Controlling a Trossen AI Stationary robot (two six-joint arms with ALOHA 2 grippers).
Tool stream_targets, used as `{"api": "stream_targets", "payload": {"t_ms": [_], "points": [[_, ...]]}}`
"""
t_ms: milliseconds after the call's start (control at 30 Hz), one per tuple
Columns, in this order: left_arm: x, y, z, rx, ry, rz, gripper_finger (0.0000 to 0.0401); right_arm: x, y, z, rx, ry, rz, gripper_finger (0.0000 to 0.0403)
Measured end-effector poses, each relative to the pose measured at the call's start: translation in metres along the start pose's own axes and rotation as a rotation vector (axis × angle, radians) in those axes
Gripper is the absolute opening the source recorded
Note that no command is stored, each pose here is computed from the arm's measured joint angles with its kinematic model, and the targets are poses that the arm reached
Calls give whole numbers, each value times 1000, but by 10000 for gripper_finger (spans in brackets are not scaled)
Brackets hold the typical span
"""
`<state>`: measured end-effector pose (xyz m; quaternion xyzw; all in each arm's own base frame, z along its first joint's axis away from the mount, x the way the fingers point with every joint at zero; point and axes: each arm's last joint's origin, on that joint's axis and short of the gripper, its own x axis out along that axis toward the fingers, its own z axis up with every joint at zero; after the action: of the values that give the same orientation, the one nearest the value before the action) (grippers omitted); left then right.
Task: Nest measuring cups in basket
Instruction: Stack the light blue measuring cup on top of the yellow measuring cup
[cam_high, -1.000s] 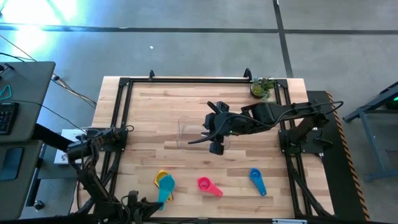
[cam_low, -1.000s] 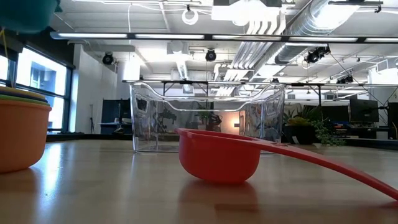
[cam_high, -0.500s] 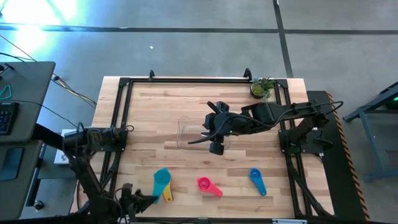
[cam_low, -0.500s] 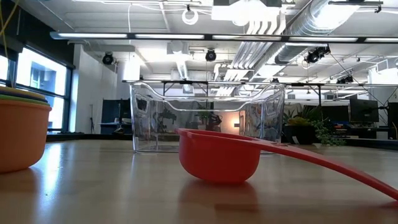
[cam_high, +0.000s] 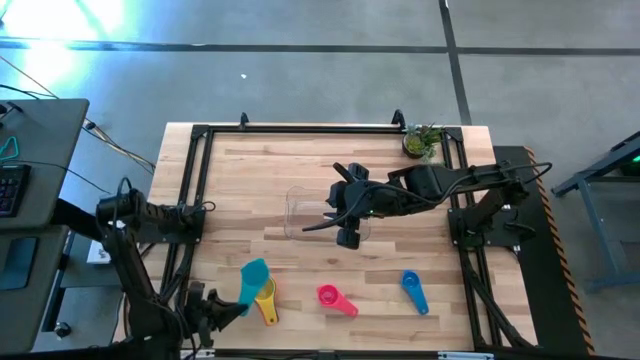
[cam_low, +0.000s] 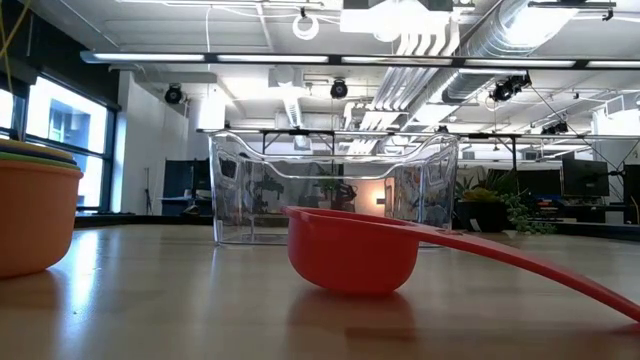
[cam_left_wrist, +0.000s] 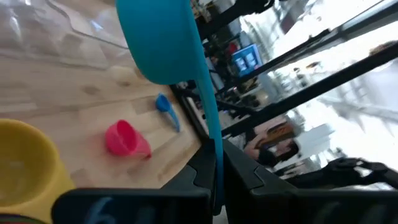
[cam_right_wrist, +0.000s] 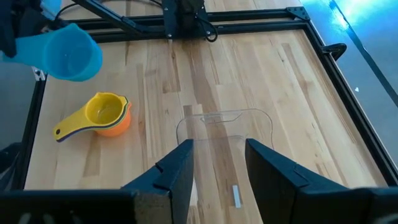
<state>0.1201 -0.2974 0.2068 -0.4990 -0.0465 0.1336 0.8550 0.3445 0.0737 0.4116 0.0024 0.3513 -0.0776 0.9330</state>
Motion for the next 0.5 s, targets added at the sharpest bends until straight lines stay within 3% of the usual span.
{"api": "stream_targets", "payload": {"t_ms": [333,500], "points": [[-1,-3,19,43,6,11,3,0,0,-1,-2,5,-1,138],[3,23,11,-93,1,5,3,0,0,-2,-2,16,-4,138]]}}
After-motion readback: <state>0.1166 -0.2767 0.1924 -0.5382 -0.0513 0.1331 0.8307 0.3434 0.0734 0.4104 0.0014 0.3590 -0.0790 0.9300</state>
